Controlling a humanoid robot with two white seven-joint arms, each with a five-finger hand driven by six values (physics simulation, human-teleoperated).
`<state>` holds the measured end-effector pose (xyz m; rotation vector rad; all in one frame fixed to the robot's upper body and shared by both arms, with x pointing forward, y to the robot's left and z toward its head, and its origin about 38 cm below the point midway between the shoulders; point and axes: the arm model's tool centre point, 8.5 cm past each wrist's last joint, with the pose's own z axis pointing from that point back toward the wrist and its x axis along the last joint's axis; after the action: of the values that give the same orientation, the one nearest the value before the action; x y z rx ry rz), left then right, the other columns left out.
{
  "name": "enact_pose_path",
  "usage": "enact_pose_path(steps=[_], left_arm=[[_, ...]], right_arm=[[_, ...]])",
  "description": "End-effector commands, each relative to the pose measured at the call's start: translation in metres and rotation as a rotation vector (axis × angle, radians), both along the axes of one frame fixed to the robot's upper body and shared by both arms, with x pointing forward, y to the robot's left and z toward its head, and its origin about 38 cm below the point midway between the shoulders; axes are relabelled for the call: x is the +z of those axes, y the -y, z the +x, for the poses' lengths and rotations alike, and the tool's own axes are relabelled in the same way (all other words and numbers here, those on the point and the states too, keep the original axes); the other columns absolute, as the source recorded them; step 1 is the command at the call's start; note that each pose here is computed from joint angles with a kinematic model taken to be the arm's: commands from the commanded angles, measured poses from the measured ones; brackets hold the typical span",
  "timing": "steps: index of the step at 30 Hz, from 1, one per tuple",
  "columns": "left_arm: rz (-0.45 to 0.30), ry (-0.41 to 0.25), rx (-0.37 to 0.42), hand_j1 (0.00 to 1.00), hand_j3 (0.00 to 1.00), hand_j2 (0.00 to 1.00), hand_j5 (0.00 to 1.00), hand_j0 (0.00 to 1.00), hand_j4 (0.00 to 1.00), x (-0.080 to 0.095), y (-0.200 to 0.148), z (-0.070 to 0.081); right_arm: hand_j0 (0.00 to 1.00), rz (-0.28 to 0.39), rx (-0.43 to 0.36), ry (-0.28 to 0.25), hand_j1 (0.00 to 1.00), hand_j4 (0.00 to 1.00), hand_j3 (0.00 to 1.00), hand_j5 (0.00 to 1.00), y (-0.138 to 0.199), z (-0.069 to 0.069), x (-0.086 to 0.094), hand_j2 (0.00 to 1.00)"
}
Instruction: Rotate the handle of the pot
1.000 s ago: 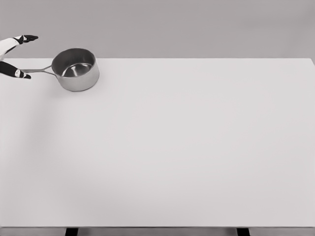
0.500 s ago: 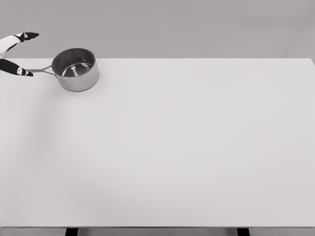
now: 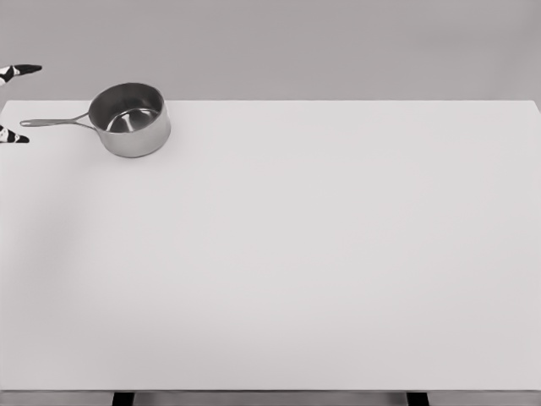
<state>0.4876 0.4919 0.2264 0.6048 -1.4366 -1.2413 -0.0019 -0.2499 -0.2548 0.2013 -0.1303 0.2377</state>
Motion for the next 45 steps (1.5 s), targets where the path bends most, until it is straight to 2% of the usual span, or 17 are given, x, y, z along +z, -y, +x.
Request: enact_pose_path(steps=[1, 3, 6, 9, 10, 13, 19, 23, 26, 36, 42, 45], left_arm=[[0.006, 0.027, 0.002, 1.0, 1.0, 1.0, 1.0, 1.0, 1.0, 0.003, 0.003, 0.002], [0.011, 0.016, -0.004, 1.0, 1.0, 1.0, 1.0, 1.0, 1.0, -0.003, 0.008, 0.004], [0.0, -0.009, -0.025, 1.0, 1.0, 1.0, 1.0, 1.0, 1.0, -0.021, 0.028, 0.013], [-0.013, -0.027, -0.015, 1.0, 1.0, 1.0, 1.0, 1.0, 1.0, -0.03, 0.03, 0.015], [-0.012, -0.046, -0.007, 1.0, 1.0, 1.0, 1.0, 1.0, 1.0, -0.039, 0.032, 0.017], [-0.023, -0.063, 0.021, 1.0, 1.0, 1.0, 1.0, 1.0, 1.0, -0.043, 0.033, 0.025], [-0.027, -0.06, 0.03, 1.0, 1.0, 1.0, 1.0, 1.0, 1.0, -0.041, 0.031, 0.025], [-0.034, -0.057, 0.067, 1.0, 1.0, 1.0, 1.0, 1.0, 1.0, -0.034, 0.02, 0.028], [-0.049, -0.07, 0.072, 1.0, 1.0, 1.0, 1.0, 1.0, 1.0, -0.041, 0.025, 0.03], [-0.06, -0.059, 0.108, 1.0, 1.0, 1.0, 1.0, 1.0, 1.0, -0.035, 0.018, 0.034], [-0.072, -0.025, 0.123, 1.0, 1.0, 1.0, 1.0, 1.0, 1.0, -0.03, 0.018, 0.036], [-0.091, 0.029, 0.151, 1.0, 1.0, 1.0, 1.0, 1.0, 1.0, -0.025, 0.017, 0.039]], right_arm=[[1.0, 0.0, 0.0, 0.0, 1.0, 1.0, 1.0, 1.0, 0.0, 0.0, 0.0, 1.0], [1.0, 0.0, 0.0, 0.0, 1.0, 1.0, 1.0, 1.0, 0.0, 0.0, 0.0, 1.0], [1.0, 0.0, 0.0, 0.0, 1.0, 1.0, 1.0, 1.0, 0.0, 0.0, 0.0, 1.0], [1.0, 0.0, 0.0, 0.0, 1.0, 1.0, 1.0, 1.0, 0.0, 0.0, 0.0, 1.0], [1.0, 0.002, 0.0, 0.0, 1.0, 1.0, 1.0, 1.0, 0.0, 0.0, 0.0, 1.0], [1.0, 0.0, 0.0, 0.0, 1.0, 1.0, 1.0, 1.0, 0.0, 0.0, 0.0, 1.0], [1.0, 0.0, 0.0, 0.0, 1.0, 1.0, 1.0, 1.0, 0.0, 0.0, 0.0, 1.0], [1.0, 0.0, 0.0, 0.0, 1.0, 1.0, 1.0, 1.0, 0.0, 0.0, 0.0, 1.0], [1.0, 0.0, 0.0, 0.0, 1.0, 1.0, 1.0, 1.0, 0.0, 0.0, 0.0, 1.0], [1.0, 0.0, 0.0, 0.0, 1.0, 1.0, 1.0, 1.0, 0.0, 0.0, 0.0, 1.0], [1.0, 0.0, 0.0, 0.0, 1.0, 1.0, 1.0, 1.0, 0.0, 0.0, 0.0, 1.0], [1.0, 0.0, 0.0, 0.0, 1.0, 1.0, 1.0, 1.0, 0.0, 0.0, 0.0, 1.0]])
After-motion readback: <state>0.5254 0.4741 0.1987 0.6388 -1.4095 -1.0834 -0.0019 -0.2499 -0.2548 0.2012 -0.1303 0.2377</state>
